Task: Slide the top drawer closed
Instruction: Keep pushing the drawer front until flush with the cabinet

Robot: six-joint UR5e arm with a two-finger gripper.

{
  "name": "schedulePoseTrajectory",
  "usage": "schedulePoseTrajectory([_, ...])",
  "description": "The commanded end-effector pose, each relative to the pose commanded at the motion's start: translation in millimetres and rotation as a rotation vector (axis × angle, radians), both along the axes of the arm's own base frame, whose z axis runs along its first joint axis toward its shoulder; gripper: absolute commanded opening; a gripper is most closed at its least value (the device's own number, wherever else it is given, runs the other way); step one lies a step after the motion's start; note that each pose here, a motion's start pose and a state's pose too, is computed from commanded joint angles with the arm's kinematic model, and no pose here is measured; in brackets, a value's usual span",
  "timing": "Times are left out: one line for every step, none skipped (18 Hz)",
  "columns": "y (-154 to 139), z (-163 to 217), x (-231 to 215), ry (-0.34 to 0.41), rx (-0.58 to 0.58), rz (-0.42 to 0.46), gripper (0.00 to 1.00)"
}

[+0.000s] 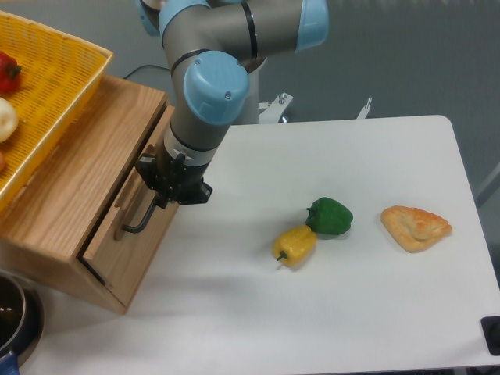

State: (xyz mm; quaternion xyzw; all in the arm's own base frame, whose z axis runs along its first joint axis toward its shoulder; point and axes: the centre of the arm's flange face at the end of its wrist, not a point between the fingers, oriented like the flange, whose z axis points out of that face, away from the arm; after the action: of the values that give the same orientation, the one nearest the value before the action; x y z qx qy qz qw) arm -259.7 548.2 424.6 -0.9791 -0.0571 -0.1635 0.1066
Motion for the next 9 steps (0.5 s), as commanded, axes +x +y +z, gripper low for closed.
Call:
schedulePoseTrajectory([0.4,0.0,0.8,0.000,0.000,-0.002,0.00])
schedulePoseTrajectory([0.1,0.9,1.1,0.001,0.001,-0.002,0.00])
schedulePoseTrajectory([0.5,0.1,0.9,-0.001,0.001,-0.001,0.00])
schedulePoseTrajectory([0.1,1.1,0.7,-0.004,0.005,0.000,0.00])
schedulePoseTrajectory([0.2,1.2,0.8,-0.005,0.006,0.000,0.00])
schedulePoseTrajectory([0.3,1.2,0.9,-0.006,0.007,0.000,0.00])
schedulePoseTrajectory([0.7,1.2,1.7,-0.006,0.007,-0.001,0.00])
schedulePoseTrajectory([0.7,1.2,1.7,-0.006,0.007,-0.001,0.00])
schedulePoseTrajectory([1.1,1.2,2.6,-0.006,0.007,-0.003,0.00])
